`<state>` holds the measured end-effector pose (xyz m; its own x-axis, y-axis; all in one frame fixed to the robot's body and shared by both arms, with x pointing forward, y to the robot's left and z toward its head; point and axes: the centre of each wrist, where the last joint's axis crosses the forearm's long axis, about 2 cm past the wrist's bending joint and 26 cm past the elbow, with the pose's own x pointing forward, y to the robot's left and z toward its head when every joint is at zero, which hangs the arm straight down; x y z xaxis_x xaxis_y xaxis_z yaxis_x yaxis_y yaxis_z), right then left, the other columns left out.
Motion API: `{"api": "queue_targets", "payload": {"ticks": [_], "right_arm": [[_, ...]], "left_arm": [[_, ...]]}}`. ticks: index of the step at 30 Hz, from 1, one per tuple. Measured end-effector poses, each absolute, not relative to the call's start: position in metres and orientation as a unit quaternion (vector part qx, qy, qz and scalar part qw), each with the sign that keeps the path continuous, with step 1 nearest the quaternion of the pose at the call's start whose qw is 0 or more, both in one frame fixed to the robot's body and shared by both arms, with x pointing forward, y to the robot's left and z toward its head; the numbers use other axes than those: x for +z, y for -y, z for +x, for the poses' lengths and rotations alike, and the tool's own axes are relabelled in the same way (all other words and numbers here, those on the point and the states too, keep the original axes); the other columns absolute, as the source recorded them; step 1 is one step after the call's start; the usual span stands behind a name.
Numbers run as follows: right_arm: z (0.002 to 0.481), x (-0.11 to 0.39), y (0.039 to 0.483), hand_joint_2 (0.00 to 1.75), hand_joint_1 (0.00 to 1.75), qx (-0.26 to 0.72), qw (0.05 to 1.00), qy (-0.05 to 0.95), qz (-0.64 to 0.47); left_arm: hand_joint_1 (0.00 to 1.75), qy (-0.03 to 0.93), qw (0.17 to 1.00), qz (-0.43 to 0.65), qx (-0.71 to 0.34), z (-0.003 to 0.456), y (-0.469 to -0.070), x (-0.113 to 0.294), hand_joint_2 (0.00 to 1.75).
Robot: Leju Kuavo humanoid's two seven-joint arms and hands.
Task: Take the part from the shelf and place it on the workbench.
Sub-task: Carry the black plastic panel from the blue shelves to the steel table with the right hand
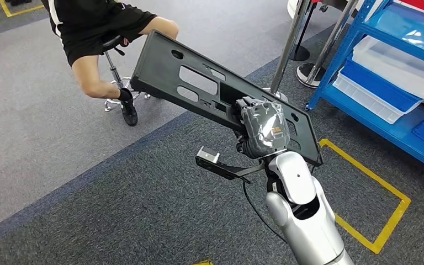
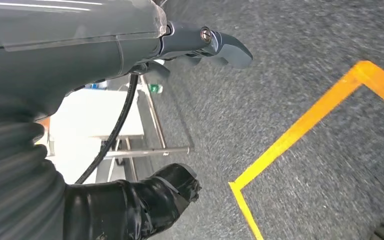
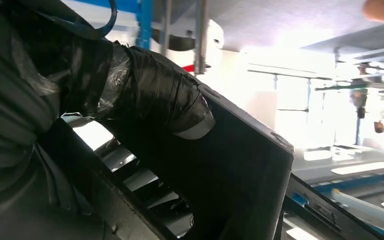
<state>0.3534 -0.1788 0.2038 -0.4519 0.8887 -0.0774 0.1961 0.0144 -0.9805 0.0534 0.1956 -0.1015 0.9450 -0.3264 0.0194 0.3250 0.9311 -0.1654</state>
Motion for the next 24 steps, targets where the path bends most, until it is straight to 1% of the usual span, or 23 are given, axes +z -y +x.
{"api": "queue_targets", "payload": {"ticks": [24], "right_arm": [[0.353, 0.215, 0.181, 1.75, 1.75, 0.545, 0.313, 0.661, -0.411]], "left_arm": [[0.00, -0.001, 0.983, -0.084, -0.165, 0.053, -0.195, -0.101, 1.75]]}}
